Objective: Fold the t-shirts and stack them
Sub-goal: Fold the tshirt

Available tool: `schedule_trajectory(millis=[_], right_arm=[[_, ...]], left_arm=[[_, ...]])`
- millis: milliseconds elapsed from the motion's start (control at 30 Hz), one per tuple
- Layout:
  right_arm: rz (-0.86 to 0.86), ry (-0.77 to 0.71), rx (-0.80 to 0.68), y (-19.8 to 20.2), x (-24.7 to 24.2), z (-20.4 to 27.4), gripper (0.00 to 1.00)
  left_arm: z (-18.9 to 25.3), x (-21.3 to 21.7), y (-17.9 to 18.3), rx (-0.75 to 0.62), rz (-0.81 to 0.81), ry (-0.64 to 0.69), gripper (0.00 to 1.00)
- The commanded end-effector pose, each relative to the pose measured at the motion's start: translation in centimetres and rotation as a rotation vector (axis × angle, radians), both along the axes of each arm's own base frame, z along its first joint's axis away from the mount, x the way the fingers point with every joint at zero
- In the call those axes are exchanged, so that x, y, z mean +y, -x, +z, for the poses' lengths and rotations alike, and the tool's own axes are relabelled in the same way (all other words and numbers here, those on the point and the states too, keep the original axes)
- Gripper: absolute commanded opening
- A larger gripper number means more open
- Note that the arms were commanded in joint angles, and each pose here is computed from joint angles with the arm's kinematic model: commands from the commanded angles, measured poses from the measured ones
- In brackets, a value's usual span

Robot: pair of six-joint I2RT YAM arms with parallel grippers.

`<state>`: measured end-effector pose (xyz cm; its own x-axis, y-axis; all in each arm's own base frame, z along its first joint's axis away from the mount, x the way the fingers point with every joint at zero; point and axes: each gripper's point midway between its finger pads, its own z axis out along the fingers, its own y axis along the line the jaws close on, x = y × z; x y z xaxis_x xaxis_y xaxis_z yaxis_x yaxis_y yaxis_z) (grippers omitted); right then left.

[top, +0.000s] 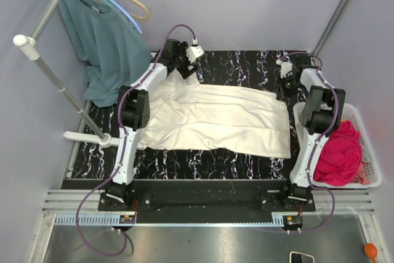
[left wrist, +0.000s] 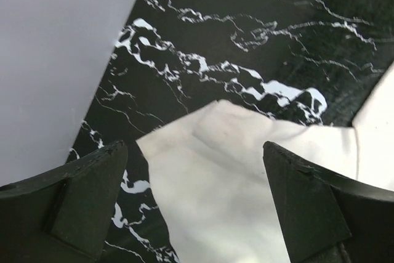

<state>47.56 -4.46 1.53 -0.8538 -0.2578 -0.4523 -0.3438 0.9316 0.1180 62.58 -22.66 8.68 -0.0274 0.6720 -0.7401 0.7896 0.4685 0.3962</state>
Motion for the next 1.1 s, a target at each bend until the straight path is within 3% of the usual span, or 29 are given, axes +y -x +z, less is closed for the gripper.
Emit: schedule_trajectory(millis=[0,500,733,1067], right_arm=[[0.016,0.008,0.082,2.7,0.5,-0.3,0.00],[0.016,0.001,0.082,3.3,0.9,-0.2,0.00],[0.018,-0.003,0.076,3.4,1.0,-0.1,0.00],[0.024,-0.004,0.076,3.9,1.1,0.0,0.00]], left_arm=[[2.7,-1.1,-2.5,-0.108,-0.015,0.082,0.97],[1.5,-1.0,-2.9,-0.116,-0.023,0.046,0.97],[-0.5,-0.6,-1.7,-0.092,-0.052,-0.061,0.89],[-2.4,-1.1,-0.7,-0.080,-0.090,-0.150,0.67]])
